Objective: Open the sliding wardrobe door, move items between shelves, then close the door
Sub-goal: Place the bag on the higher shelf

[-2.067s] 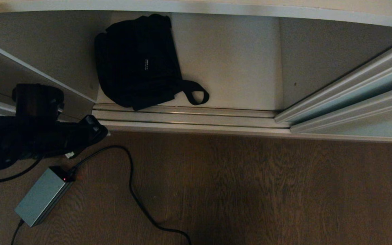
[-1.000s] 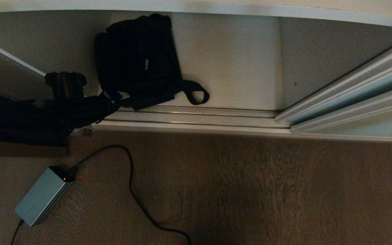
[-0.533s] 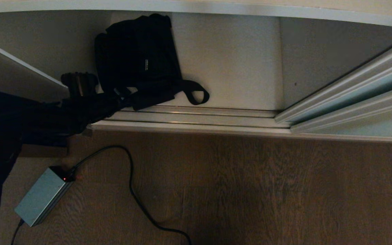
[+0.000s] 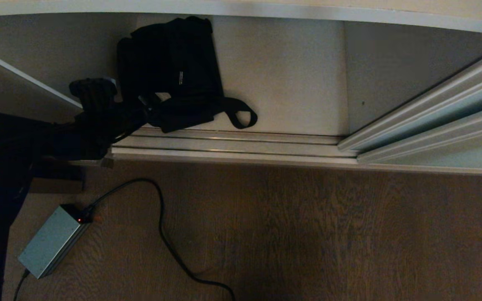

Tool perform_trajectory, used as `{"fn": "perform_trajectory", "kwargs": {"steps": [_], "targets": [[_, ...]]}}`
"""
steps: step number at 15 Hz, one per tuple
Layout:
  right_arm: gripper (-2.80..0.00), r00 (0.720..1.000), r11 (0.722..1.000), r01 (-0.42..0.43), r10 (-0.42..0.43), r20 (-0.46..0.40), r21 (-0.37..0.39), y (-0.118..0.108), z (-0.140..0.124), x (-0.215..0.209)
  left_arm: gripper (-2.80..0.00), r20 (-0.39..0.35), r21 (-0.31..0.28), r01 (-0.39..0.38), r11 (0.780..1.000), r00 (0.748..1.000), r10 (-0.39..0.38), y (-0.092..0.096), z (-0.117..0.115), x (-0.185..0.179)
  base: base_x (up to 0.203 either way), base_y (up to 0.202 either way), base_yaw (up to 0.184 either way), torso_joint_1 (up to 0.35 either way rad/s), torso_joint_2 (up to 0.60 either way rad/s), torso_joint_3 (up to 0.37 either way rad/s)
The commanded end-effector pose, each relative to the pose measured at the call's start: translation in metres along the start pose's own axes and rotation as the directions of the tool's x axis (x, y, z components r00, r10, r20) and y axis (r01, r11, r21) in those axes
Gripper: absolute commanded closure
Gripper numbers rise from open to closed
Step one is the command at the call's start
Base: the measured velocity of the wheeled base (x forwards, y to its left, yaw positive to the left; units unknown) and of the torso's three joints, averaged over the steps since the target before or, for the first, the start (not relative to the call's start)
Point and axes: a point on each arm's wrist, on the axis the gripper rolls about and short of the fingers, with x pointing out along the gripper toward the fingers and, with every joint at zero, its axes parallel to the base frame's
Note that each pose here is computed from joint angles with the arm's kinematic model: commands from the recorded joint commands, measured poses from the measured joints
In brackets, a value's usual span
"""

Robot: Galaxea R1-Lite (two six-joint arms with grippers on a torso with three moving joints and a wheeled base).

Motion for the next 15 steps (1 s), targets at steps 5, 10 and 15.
{"fn": "perform_trajectory", "kwargs": {"steps": [5,10,15], "targets": [[0.0,1.0,1.0,-0.001,0.001,0.0,0.0,0.0,0.0,0.0,-2.8,-0.036,-0.013,-0.003,1.0,0.999,0.002,0.02,-0.025,0.019,0.0,0.0,0.0,0.0,0.0,0.0],[0.0,1.0,1.0,0.0,0.0,-0.001,0.0,0.0,0.0,0.0,0.0,-0.019,-0.003,0.021,1.0,1.0,-0.021,0.02,-0.028,0.03,0.0,0.0,0.0,0.0,0.0,0.0],[0.0,1.0,1.0,-0.001,0.001,-0.001,0.0,0.0,0.0,0.0,0.0,-0.041,0.025,0.034,0.999,0.999,-0.033,0.027,-0.043,0.036,0.0,0.0,0.0,0.0,0.0,0.0]]}}
